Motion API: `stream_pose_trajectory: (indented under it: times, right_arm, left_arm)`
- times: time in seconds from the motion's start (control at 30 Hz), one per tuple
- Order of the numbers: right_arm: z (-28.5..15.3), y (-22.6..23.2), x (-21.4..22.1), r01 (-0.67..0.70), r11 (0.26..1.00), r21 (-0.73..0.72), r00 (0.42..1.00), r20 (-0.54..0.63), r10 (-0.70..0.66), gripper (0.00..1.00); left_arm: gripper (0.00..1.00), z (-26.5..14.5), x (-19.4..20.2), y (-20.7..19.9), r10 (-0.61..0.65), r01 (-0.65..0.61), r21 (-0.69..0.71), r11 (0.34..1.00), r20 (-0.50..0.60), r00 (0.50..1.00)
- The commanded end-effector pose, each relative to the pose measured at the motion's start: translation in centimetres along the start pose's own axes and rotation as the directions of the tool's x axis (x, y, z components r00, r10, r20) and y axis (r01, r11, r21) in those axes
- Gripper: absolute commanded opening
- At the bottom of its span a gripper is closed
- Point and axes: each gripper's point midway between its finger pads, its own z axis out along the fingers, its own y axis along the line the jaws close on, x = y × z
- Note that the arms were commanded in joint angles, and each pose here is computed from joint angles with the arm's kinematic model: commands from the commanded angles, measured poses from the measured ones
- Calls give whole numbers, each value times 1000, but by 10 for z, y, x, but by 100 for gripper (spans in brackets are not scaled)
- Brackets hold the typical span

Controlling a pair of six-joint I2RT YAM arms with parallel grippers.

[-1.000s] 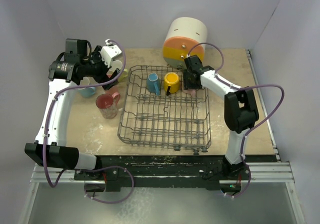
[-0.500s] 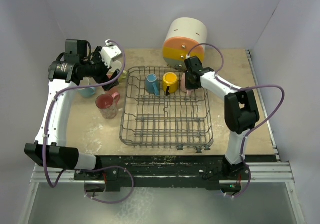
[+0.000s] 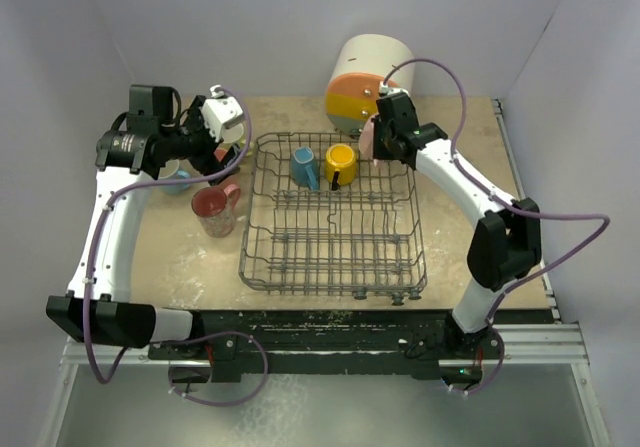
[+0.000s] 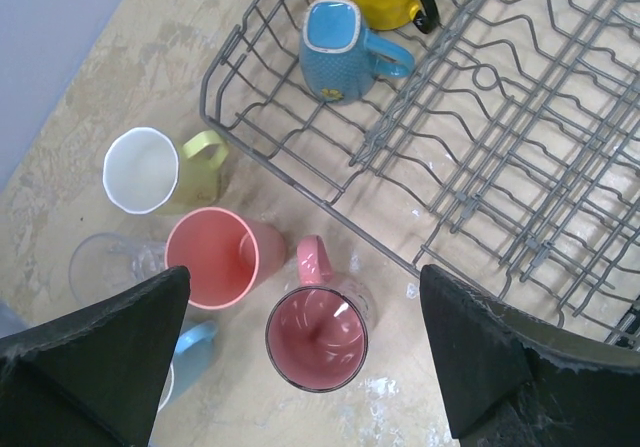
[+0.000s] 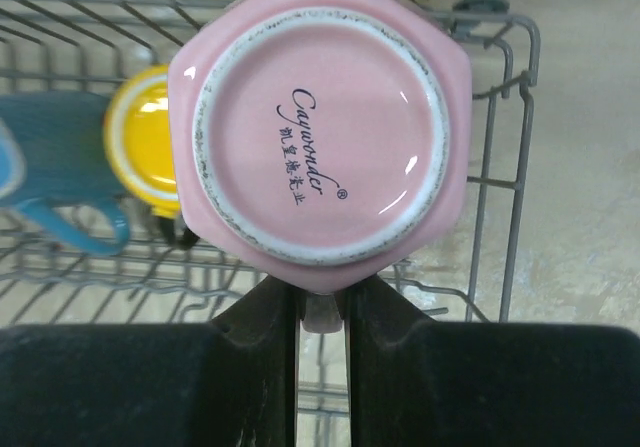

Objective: Unload the cups from the dish rack

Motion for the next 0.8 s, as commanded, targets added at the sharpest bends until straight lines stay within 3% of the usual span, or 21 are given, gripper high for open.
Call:
stream_pose_trajectory:
  times: [0.0,0.17,0.37,0.57,0.77]
  right_arm:
    - [-69,36,-67,-65,986,-151,976,195,94,0]
    - [-125,105,-59,-96,875,-474,974,138,181,0]
    - [-204,164,-43,-179,549,-817,963,-31,268,0]
    - [-269,183,-23,-263,181,-948,940,-209,270,0]
    - [-310,186,-10,-350,-110,-930,898,-366,242,0]
  left_arm:
    - [99,-9,-20,-8,115,-115,-5,993,129,985]
    - [99,-6,-15,-22,212,-219,13,976,186,959]
    - [99,-5,-13,-33,305,-316,11,949,237,923]
    - [100,-20,-28,-61,384,-427,43,903,363,849]
    - [97,-32,-47,-74,352,-423,65,904,451,820]
